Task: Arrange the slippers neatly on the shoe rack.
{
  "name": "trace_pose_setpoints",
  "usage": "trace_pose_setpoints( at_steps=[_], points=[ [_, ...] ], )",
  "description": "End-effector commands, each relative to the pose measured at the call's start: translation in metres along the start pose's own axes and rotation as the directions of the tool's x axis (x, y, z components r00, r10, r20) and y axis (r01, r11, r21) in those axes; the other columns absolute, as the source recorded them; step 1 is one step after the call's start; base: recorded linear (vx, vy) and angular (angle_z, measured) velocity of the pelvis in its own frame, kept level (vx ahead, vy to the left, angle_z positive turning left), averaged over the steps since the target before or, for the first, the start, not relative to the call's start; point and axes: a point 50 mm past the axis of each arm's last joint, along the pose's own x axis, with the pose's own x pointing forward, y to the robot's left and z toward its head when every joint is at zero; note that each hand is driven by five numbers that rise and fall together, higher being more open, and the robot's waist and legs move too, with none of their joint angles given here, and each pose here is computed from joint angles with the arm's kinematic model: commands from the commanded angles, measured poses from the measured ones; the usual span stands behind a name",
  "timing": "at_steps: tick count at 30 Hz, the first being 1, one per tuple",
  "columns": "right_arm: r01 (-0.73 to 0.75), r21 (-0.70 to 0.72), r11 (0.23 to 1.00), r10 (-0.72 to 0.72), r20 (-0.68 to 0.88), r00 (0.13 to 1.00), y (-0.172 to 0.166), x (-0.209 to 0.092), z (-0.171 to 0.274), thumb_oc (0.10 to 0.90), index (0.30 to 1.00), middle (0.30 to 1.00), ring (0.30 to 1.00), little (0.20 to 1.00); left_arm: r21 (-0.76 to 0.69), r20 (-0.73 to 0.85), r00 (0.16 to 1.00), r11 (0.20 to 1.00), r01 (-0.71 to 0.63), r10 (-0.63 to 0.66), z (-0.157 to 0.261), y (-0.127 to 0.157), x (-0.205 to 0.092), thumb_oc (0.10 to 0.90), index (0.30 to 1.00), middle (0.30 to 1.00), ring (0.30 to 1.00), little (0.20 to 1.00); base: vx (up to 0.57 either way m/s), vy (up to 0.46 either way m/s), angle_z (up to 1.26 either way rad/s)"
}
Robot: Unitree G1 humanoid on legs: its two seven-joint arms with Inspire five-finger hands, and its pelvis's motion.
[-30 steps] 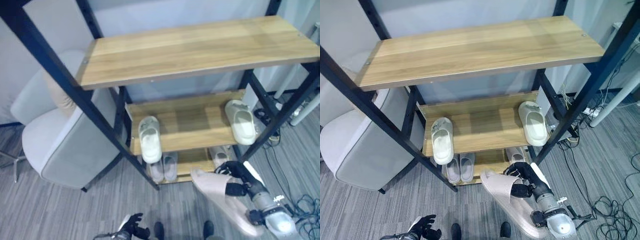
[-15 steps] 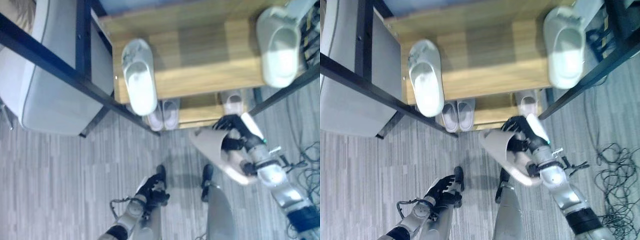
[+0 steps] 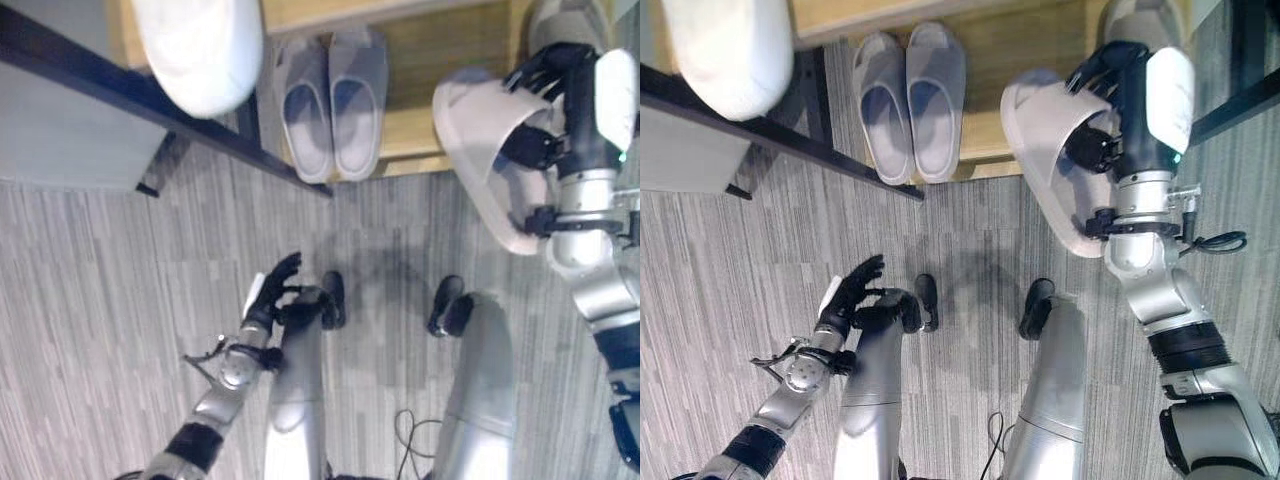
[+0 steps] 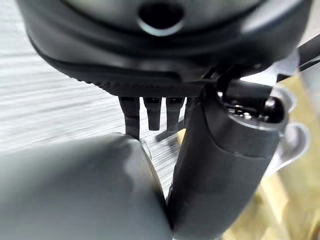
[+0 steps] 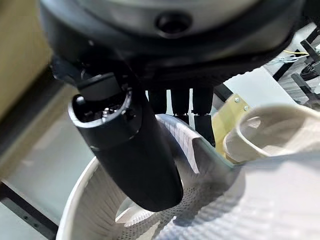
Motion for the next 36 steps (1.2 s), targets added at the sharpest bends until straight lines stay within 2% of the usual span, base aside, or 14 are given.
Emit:
trace_pose_setpoints(
  at_steps=[1, 5, 12, 14, 20, 30, 36],
  points=[
    [0.250, -0.013, 0.968, -0.235, 0.291, 0.927, -0.047, 0.042, 0.053, 0.400, 0.300, 0.300, 0.300, 0.300, 0.070, -0.192, 0.979, 0.996, -0.057, 0.069, -0.047, 0.010, -0.043, 0.800, 0.900, 0.900, 0.900, 0.900, 0.21, -0.018, 0.05],
    [0.310, -0.099, 0.946, -0.253, 0.377, 0.891, -0.066, 0.061, 0.067, 0.400, 0.300, 0.300, 0.300, 0.300, 0.099, -0.174, 0.978, 0.990, -0.099, 0.115, -0.043, 0.025, -0.048, 0.800, 0.900, 0.900, 0.900, 0.900, 0.20, -0.035, 0.03],
    [0.311, -0.159, 0.937, -0.220, 0.424, 0.879, -0.066, 0.069, 0.077, 0.400, 0.300, 0.300, 0.300, 0.300, 0.107, -0.217, 0.971, 0.991, -0.082, 0.103, -0.049, 0.029, -0.073, 0.800, 0.900, 0.900, 0.900, 0.900, 0.14, -0.008, 0.05],
    [0.295, -0.233, 0.927, -0.183, 0.404, 0.896, -0.067, 0.078, 0.069, 0.400, 0.300, 0.300, 0.300, 0.300, 0.137, -0.232, 0.968, 0.989, -0.062, 0.092, -0.051, 0.032, -0.079, 0.800, 0.900, 0.900, 0.900, 0.900, 0.09, -0.032, -0.01],
    [0.280, -0.297, 0.913, -0.170, 0.346, 0.923, -0.059, 0.091, 0.059, 0.400, 0.300, 0.300, 0.300, 0.300, 0.184, -0.262, 0.962, 0.983, -0.027, 0.076, -0.056, 0.034, -0.084, 0.800, 0.900, 0.900, 0.900, 0.900, 0.03, -0.016, 0.08],
    [0.192, -0.453, 0.871, -0.140, 0.146, 0.979, -0.043, 0.116, 0.027, 0.400, 0.300, 0.300, 0.300, 0.300, 0.214, -0.310, 0.949, 0.977, 0.017, 0.052, -0.065, 0.036, -0.093, 0.800, 0.900, 0.900, 0.900, 0.900, 0.00, 0.001, 0.00],
    [0.199, -0.422, 0.885, -0.172, 0.102, 0.980, -0.038, 0.113, 0.020, 0.400, 0.300, 0.300, 0.300, 0.300, 0.210, -0.311, 0.949, 0.978, 0.018, 0.050, -0.066, 0.035, -0.093, 0.800, 0.900, 0.900, 0.900, 0.900, 0.00, 0.000, 0.00]
  ],
)
